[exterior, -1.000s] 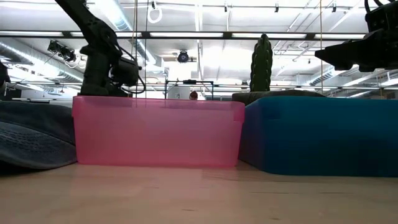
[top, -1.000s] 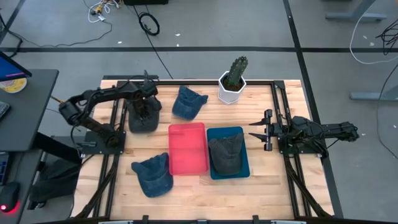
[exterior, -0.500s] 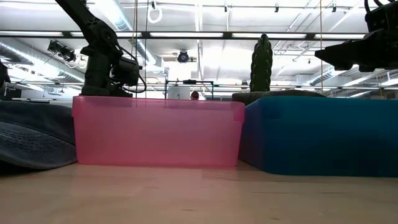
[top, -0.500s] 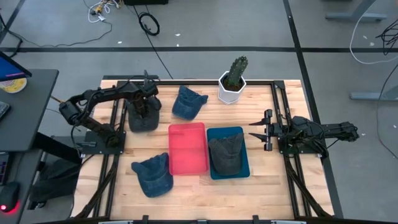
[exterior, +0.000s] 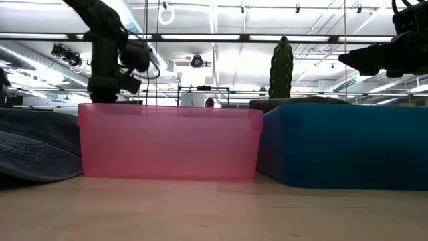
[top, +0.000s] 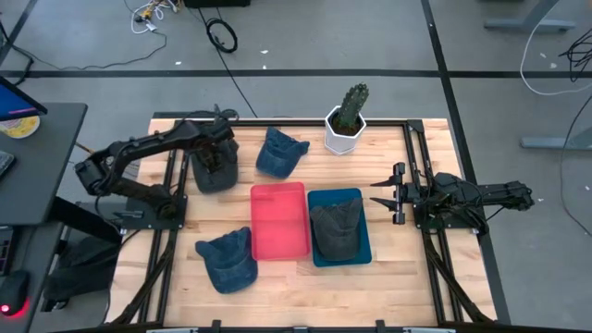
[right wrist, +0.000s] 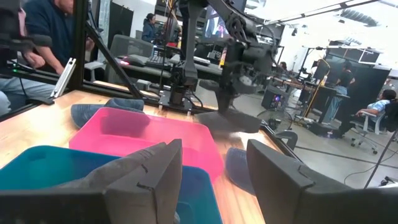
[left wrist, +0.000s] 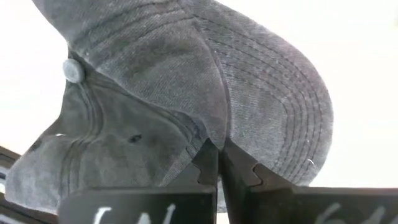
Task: Pick & Place hat
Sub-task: Put the black cap into the blue bin
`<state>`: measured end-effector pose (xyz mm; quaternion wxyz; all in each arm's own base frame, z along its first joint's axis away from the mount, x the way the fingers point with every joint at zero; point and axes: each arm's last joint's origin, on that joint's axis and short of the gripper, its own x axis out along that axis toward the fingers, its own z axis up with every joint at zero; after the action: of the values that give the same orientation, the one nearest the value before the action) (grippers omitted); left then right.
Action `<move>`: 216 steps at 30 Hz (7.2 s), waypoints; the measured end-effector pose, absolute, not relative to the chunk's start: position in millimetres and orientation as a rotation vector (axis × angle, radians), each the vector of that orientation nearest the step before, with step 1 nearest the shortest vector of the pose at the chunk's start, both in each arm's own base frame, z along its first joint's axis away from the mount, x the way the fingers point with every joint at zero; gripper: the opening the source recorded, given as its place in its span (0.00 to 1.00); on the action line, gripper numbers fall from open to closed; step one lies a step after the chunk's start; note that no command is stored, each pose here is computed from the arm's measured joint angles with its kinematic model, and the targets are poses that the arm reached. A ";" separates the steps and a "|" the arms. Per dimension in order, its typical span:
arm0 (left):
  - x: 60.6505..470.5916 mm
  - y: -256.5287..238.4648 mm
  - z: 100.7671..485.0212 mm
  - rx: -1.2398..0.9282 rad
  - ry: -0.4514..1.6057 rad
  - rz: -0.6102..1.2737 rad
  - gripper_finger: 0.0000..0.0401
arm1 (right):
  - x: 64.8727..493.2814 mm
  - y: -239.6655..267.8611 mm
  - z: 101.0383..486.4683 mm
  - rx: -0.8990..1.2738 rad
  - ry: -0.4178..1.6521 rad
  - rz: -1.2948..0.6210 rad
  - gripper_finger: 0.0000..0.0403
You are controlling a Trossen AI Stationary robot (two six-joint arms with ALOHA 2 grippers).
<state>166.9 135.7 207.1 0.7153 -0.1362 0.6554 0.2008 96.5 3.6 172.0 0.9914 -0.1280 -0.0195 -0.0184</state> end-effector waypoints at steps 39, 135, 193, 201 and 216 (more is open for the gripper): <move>209.7 -22.2 307.4 -0.038 1.139 0.073 0.01 | 88.6 1.9 206.1 0.187 -0.411 -0.043 0.46; 346.9 -58.2 315.3 0.493 1.215 -0.143 0.01 | 340.5 21.0 261.0 -0.178 0.497 0.251 0.46; 272.6 -54.1 393.6 0.315 0.861 -0.128 0.44 | 240.1 26.7 297.1 -0.448 0.651 0.755 0.03; 247.9 -40.1 369.3 0.286 0.729 -0.089 0.44 | 230.3 29.0 280.0 -0.408 0.688 0.828 0.03; 231.4 -32.0 277.8 0.218 0.589 -0.070 0.44 | 220.6 10.4 219.2 -0.530 0.732 0.813 0.04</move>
<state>231.4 -32.0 277.8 0.9505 0.1073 0.2897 -0.0344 220.6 10.4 219.2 0.8210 -0.2489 0.3437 0.3818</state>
